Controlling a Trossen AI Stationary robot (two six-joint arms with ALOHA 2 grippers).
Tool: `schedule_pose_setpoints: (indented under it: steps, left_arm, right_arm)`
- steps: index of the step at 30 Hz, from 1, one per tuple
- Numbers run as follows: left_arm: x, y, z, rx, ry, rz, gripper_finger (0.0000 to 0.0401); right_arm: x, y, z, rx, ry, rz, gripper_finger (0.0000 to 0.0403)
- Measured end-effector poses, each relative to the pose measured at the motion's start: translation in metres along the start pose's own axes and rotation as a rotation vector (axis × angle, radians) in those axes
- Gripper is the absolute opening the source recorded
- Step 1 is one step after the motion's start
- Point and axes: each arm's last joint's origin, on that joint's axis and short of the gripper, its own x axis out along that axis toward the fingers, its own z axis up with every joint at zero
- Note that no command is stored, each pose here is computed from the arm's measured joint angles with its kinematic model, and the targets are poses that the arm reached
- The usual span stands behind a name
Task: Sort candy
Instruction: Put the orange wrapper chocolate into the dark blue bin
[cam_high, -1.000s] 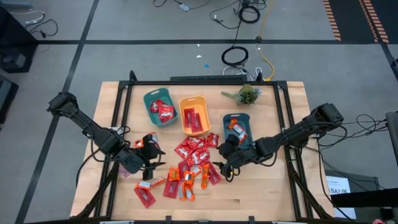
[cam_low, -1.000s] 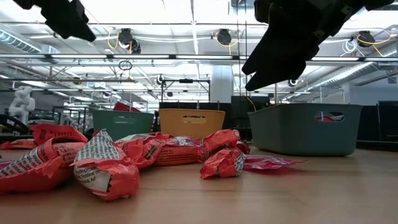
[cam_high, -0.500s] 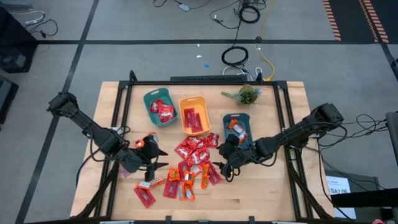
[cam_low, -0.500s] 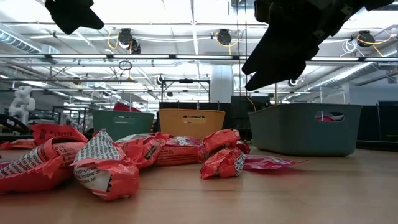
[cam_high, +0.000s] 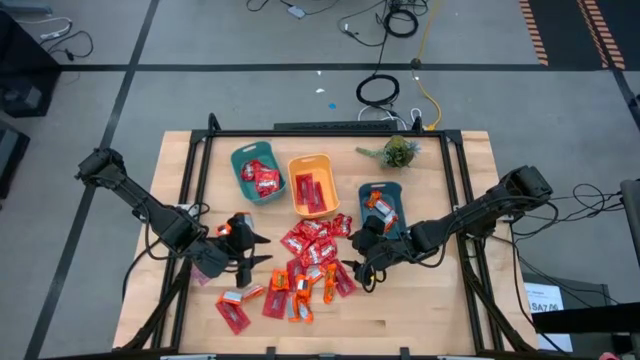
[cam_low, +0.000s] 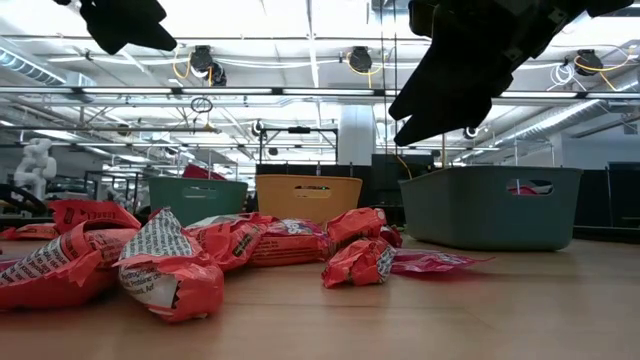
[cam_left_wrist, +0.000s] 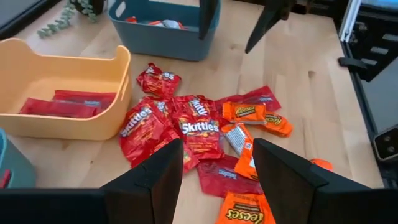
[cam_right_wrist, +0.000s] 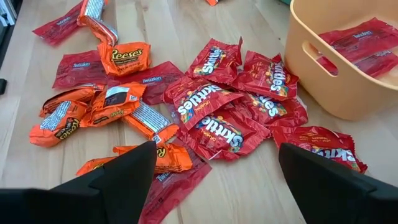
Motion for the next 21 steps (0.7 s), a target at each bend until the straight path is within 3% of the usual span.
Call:
schedule_pose_setpoints:
  steps: [17, 21]
  left_arm:
    - [0.021, 0.003, -0.003, -0.026, 0.034, 0.077, 0.0204]
    - [0.021, 0.004, -0.002, 0.052, 0.014, 0.104, 0.0204]
  right_arm:
    - [0.000, 0.000, 0.000, 0.000, 0.000, 0.000, 0.0332]
    - [0.000, 0.000, 0.000, 0.000, 0.000, 0.000, 0.0332]
